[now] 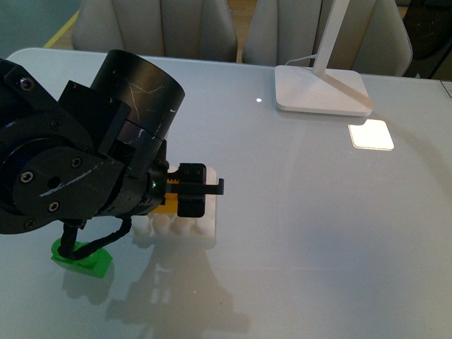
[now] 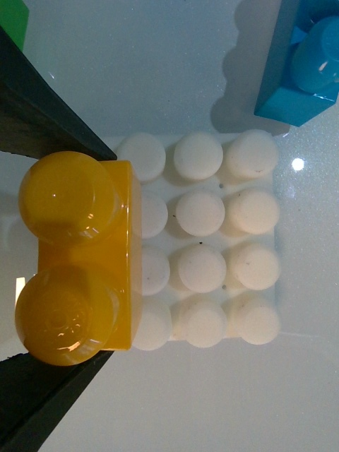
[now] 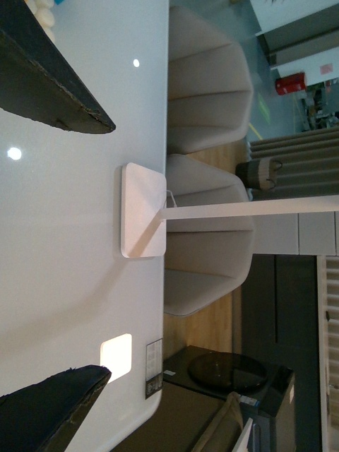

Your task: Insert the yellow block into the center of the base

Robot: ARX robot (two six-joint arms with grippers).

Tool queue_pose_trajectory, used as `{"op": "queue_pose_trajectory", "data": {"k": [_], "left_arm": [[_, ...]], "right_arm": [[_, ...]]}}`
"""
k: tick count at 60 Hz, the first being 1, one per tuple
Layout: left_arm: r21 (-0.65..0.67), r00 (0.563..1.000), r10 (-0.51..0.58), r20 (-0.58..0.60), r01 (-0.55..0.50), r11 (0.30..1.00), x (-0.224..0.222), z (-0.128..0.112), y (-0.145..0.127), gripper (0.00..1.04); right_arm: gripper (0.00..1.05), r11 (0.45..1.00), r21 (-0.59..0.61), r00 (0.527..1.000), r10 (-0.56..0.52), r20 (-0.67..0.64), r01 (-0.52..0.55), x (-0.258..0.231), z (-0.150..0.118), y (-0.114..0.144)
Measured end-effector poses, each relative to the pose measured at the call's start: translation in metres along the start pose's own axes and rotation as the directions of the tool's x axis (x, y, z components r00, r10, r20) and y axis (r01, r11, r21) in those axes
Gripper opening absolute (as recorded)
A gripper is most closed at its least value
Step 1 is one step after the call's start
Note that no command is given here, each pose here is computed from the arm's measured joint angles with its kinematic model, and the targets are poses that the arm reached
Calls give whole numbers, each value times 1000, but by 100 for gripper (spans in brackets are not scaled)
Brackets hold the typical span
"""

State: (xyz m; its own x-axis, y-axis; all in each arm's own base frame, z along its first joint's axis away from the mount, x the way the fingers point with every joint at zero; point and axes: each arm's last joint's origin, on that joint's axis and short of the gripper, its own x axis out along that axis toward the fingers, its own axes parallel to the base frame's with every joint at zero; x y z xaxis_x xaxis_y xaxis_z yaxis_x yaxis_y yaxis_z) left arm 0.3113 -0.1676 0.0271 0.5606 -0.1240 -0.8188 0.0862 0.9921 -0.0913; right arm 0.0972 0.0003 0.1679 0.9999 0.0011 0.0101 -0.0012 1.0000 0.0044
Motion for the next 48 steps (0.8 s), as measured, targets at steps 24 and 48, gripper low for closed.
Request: {"op": "queue_pose_trajectory", "data": {"k": [24, 48], "left_arm": [[2, 1000, -10, -5, 10, 1000, 8, -6, -18, 63], [3, 1000, -11, 20, 11, 1000, 14, 1, -25, 63]], "right_arm": [[96, 1000, 0, 1000, 0, 0, 0, 0, 0, 0], [96, 1000, 0, 1000, 0, 0, 0, 0, 0, 0]]}}
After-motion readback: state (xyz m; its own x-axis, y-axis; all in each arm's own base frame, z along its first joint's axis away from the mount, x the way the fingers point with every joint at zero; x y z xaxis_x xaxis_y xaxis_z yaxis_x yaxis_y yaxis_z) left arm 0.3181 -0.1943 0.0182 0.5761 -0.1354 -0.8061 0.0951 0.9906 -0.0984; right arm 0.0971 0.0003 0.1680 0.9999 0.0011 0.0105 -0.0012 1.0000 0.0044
